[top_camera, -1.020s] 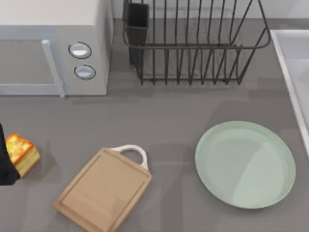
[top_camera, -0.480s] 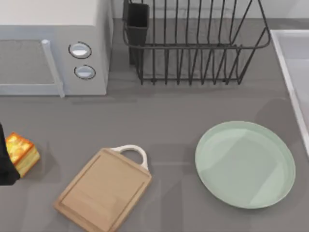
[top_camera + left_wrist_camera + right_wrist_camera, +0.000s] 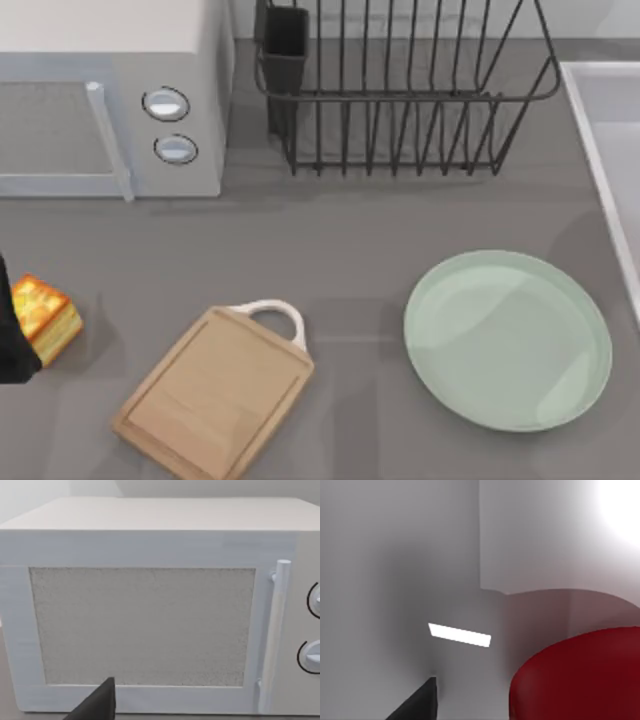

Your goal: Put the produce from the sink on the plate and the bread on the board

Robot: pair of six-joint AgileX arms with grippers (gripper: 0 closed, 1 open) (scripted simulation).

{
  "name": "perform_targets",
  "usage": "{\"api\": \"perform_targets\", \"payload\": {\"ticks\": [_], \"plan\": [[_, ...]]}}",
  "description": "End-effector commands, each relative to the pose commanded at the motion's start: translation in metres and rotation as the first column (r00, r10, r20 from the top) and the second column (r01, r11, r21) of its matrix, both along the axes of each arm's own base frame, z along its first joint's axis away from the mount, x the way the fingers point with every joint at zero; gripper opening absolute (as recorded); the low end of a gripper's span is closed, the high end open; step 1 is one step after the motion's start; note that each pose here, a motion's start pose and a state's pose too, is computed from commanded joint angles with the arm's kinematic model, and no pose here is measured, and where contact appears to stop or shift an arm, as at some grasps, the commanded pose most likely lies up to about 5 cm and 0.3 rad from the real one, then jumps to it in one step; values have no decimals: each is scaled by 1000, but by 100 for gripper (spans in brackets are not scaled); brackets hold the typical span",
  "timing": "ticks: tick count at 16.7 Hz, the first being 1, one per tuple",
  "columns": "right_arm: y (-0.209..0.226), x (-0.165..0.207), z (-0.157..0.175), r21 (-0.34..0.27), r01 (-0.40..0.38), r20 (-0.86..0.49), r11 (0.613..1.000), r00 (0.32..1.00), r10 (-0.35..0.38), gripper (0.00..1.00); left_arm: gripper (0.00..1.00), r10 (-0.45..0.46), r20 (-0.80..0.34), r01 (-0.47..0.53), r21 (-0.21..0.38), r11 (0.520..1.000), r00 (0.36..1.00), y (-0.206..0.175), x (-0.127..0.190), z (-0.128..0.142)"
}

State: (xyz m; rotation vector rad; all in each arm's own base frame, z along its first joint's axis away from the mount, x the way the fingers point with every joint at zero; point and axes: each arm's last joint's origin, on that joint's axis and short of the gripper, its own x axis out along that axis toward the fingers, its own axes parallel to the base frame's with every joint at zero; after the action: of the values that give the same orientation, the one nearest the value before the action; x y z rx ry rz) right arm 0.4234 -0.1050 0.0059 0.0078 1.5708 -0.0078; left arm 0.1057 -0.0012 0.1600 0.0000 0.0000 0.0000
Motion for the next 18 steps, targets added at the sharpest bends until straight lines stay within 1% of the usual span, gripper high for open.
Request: {"api": "perform_targets", "payload": {"ticks": [1, 14, 15, 18], "plan": [[0, 0, 0, 0, 0, 0, 1000, 1000, 0, 100, 100, 0, 0, 0, 0, 1000, 1000, 0, 0, 0], [0, 0, 0, 0, 0, 0, 1000, 1000, 0, 2, 100, 0, 0, 0, 0, 1000, 1000, 0, 0, 0], [0, 0, 0, 0, 0, 0, 1000, 1000, 0, 0, 100, 0, 0, 0, 0, 1000, 1000, 0, 0, 0], [0, 0, 0, 0, 0, 0, 1000, 1000, 0, 0, 100, 0, 0, 0, 0, 1000, 1000, 0, 0, 0]]}}
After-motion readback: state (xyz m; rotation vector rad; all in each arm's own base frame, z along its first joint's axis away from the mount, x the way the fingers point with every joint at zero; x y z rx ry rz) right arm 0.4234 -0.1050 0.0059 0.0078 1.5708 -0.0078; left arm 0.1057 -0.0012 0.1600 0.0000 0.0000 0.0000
